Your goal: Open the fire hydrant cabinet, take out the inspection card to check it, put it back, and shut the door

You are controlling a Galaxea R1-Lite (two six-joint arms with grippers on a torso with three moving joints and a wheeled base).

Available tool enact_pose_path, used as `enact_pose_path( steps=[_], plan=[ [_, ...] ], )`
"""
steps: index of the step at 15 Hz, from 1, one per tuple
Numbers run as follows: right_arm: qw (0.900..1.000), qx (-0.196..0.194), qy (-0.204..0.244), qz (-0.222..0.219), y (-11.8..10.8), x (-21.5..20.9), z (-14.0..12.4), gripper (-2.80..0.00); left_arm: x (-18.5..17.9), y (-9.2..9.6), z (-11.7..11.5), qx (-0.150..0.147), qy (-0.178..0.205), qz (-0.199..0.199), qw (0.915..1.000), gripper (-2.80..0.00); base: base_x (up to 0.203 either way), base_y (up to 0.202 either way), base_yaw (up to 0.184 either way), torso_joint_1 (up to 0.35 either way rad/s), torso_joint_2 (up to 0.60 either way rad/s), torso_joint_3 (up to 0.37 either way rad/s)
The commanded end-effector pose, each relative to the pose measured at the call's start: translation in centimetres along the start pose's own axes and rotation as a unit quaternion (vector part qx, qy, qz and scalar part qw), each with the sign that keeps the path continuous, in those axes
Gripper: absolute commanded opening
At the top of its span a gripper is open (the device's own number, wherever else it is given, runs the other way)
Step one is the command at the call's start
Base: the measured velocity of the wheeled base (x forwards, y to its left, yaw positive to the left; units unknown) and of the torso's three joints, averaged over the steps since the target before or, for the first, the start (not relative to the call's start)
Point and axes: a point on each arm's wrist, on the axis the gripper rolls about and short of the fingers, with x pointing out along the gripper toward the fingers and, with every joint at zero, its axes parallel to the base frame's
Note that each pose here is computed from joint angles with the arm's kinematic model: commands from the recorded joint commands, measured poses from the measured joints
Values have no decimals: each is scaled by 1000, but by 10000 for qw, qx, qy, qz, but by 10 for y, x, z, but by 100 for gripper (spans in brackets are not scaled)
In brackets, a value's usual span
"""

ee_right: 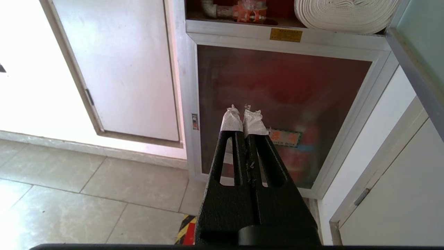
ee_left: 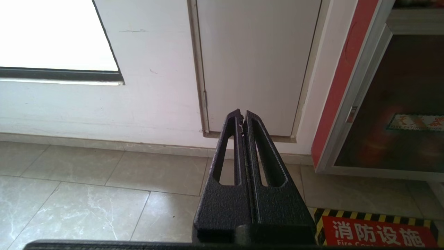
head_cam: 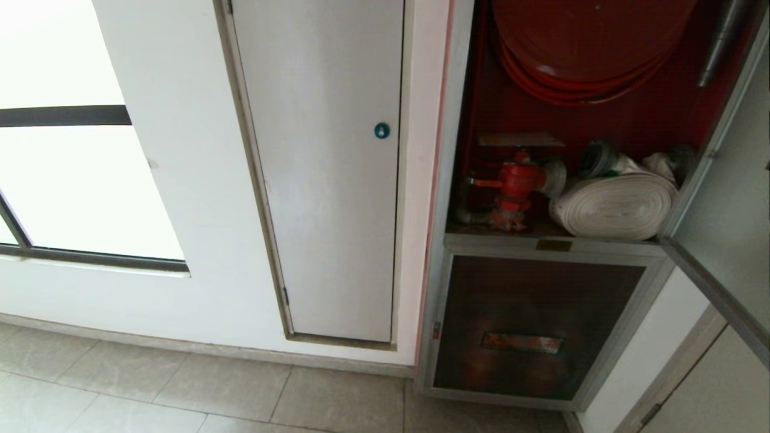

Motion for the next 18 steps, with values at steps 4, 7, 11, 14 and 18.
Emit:
enact_pose_path(
  steps=[4,7,11,14,18],
  plan=[
    [9997,-34,-247,15,0,-5,27,-280,0,0,0,0,8,-2,10000,-280,0,0,0,0,0,0],
    [10000,-37,41,-44,-1,5,64,-280,0,0,0,0,9,-2,10000,-280,0,0,0,0,0,0],
    [9973,-36,164,-720,-5,28,106,-280,0,0,0,0,8,-2,10000,-280,0,0,0,0,0,0],
    [9855,-12,-32,-1696,-10,52,135,-280,0,0,0,0,9,-2,10000,-280,0,0,0,0,0,0],
    [9619,16,-122,-2730,-15,68,156,-280,0,0,0,2,0,-1,10000,-280,0,0,0,0,0,0]
  ],
)
